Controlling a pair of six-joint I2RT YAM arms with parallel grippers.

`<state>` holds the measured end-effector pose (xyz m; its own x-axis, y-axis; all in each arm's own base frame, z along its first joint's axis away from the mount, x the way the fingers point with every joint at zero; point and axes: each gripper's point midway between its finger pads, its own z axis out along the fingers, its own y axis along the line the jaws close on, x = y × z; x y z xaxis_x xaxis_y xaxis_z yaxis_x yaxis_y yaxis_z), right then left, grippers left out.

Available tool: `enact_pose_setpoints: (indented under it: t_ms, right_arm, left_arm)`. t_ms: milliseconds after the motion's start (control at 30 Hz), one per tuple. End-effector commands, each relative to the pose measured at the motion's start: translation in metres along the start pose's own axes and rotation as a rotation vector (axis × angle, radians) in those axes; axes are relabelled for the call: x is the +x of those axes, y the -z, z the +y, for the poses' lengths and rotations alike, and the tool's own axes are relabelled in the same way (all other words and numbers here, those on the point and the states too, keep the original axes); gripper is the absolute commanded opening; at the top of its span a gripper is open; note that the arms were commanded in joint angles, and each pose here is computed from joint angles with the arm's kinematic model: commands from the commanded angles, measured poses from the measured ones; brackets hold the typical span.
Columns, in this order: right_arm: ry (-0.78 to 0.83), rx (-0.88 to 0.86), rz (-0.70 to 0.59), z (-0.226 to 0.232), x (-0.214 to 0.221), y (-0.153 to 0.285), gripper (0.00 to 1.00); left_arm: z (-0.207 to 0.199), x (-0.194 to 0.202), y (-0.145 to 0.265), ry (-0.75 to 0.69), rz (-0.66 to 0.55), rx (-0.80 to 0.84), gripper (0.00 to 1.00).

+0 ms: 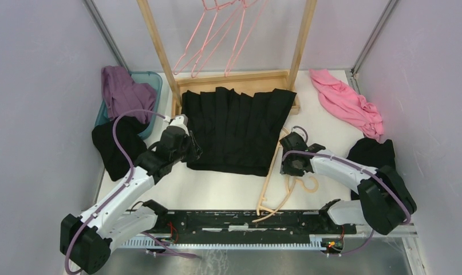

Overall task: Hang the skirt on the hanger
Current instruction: Flatten out the skirt at the center of the board, then pick up the hanger at the center of the board.

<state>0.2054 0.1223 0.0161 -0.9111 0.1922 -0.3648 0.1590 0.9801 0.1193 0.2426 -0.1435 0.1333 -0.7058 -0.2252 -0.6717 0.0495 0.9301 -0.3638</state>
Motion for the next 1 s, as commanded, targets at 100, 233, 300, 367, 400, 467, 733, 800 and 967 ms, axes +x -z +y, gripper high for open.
enact_pose_setpoints:
  t_ms: [100,233,300,367,400,467,733,800,967]
  right_arm:
    - [-0.029,0.040,-0.042,0.017,0.002,-0.009,0.47]
    - [-0.058,0.045,-0.040,0.016,0.010,-0.015,0.23]
    - [-0.064,0.053,-0.027,0.016,0.014,-0.020,0.06]
    - [-0.070,0.050,-0.032,0.016,0.015,-0.018,0.01]
    - [-0.076,0.044,-0.043,0.016,0.014,-0.014,0.01]
    - [-0.083,0.041,-0.074,0.012,0.009,-0.002,0.01]
    - [-0.121,-0.036,-0.176,-0.002,-0.003,0.068,0.01]
    - [-0.128,-0.076,-0.168,-0.002,0.003,0.076,0.01]
    - [-0.091,-0.193,-0.087,0.017,0.031,0.080,0.01]
  left_arm:
    - [-0.018,-0.018,0.008,0.010,-0.064,0.079,0.31]
    - [-0.020,-0.017,0.009,0.008,-0.065,0.090,0.31]
    - [-0.021,-0.017,0.010,0.006,-0.066,0.097,0.31]
    - [-0.023,-0.018,0.010,0.003,-0.066,0.102,0.31]
    - [-0.023,-0.018,0.010,0.004,-0.064,0.103,0.31]
    - [-0.024,-0.018,0.009,0.004,-0.064,0.110,0.31]
    - [-0.030,-0.019,0.008,0.010,-0.066,0.130,0.30]
    - [-0.036,-0.017,0.007,-0.001,-0.062,0.135,0.30]
    - [-0.062,-0.001,0.003,-0.065,-0.022,0.153,0.31]
